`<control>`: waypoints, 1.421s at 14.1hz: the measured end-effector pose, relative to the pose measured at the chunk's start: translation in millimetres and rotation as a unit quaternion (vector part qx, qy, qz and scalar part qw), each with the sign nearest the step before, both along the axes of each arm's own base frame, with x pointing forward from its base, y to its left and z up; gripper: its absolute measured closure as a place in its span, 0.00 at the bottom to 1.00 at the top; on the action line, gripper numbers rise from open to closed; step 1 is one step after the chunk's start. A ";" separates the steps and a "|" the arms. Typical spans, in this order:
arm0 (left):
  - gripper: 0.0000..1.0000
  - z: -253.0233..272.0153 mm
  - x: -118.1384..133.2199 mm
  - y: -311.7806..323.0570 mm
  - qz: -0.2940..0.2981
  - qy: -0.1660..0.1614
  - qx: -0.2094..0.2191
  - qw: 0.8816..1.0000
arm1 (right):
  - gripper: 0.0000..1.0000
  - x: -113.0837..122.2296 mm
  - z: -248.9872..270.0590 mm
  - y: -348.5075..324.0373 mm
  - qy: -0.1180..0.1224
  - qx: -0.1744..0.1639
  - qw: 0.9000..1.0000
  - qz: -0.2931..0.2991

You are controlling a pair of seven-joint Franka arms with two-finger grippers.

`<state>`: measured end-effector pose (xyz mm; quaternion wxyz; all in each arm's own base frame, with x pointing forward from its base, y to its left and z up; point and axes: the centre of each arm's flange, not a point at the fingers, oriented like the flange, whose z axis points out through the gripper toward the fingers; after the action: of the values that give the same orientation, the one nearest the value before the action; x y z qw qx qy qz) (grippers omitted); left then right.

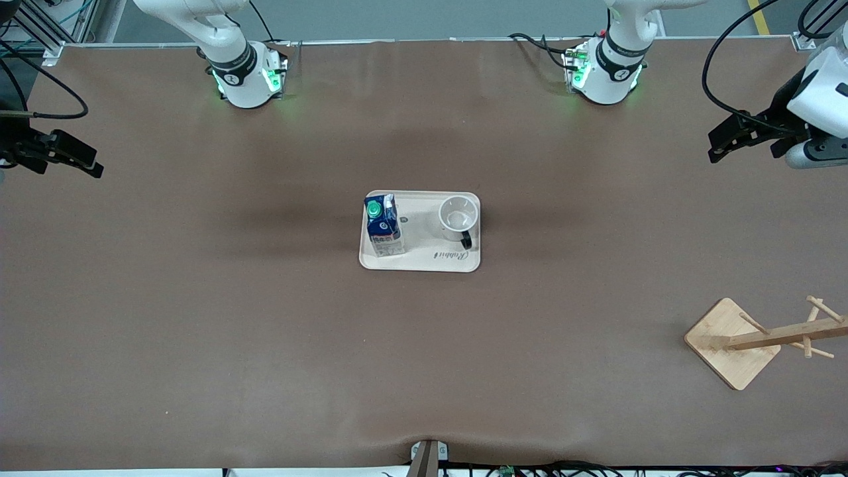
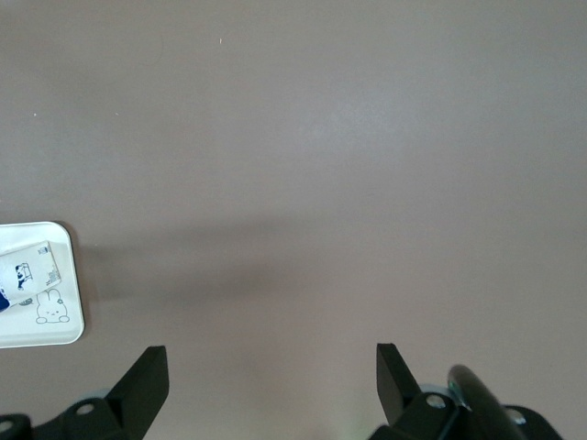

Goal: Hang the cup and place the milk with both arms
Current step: 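Move the left gripper from rest toward the white mug on the tray, then grasp the mug rim with the left gripper while the right gripper approaches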

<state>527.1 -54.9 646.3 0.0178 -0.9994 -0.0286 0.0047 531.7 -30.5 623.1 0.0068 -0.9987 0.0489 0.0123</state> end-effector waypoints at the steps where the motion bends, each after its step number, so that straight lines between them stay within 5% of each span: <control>1: 0.00 0.1 0.3 0.2 0.000 0.000 0.000 1.000 | 0.00 0.0 0.0 0.0 0.000 0.000 1.000 0.000; 7: 0.00 -2.2 4.2 -0.1 0.000 0.002 -0.001 1.000 | 0.00 0.2 -0.2 0.0 0.000 0.000 1.000 0.000; 15: 0.00 -66.6 -0.8 -81.1 -0.019 0.069 0.013 0.997 | 0.00 7.6 -9.4 6.9 0.003 0.000 1.000 0.006; 20: 0.00 -140.7 -23.0 -173.4 0.028 0.044 0.018 0.998 | 0.00 20.0 -17.6 16.6 0.000 -0.002 1.000 0.014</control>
<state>504.1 -228.3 505.6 0.0370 -0.9966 -0.0558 0.0490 551.7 -13.9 605.5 0.0050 -0.9993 0.0352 0.0119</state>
